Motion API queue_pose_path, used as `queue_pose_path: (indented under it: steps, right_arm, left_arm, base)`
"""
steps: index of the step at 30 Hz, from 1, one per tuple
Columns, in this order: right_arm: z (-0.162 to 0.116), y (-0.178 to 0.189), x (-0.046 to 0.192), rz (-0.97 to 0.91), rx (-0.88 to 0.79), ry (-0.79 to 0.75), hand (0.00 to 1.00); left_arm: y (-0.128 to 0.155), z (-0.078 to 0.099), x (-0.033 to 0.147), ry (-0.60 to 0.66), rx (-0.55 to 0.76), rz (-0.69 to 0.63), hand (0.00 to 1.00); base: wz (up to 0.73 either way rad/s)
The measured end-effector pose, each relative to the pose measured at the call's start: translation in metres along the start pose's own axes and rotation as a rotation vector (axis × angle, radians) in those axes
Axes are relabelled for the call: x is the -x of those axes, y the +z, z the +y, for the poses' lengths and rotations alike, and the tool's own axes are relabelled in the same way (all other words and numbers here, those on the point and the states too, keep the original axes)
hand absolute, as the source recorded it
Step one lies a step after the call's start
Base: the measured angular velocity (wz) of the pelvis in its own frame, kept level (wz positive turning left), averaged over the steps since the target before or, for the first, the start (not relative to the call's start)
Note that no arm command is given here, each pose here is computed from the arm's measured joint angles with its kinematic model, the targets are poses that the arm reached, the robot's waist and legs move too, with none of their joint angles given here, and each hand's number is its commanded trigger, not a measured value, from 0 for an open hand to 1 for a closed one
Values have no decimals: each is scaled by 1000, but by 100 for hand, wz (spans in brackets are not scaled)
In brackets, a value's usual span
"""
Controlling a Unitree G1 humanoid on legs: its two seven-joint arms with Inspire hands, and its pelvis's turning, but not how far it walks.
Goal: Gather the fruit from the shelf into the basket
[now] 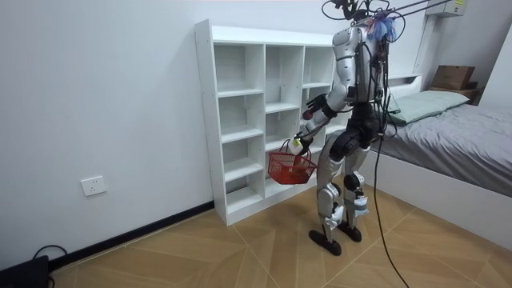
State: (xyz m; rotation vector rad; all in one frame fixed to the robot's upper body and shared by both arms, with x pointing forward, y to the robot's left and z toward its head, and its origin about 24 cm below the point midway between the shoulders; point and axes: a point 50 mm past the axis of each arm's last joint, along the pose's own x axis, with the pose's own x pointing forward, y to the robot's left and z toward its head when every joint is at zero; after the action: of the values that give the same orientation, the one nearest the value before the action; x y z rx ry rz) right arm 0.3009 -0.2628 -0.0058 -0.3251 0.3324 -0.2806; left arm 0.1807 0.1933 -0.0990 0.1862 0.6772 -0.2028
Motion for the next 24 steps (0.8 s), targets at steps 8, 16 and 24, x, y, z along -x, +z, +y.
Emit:
queue_pose_path:
  steps: [8, 16, 24]
  right_arm:
    - [-2, 11, -6, -18, 24, -38, 0]
    - [-1, 16, -8, -31, 39, -68, 0]
    - [-3, 16, -8, -32, 38, -105, 0]
  left_arm:
    - [12, -3, -10, -13, -7, -17, 100]
    - [19, -6, -15, -26, -9, -33, 100]
    - [20, -6, -16, -25, -11, -31, 100]
  base:
    - [-4]
    - [-8]
    - [0]
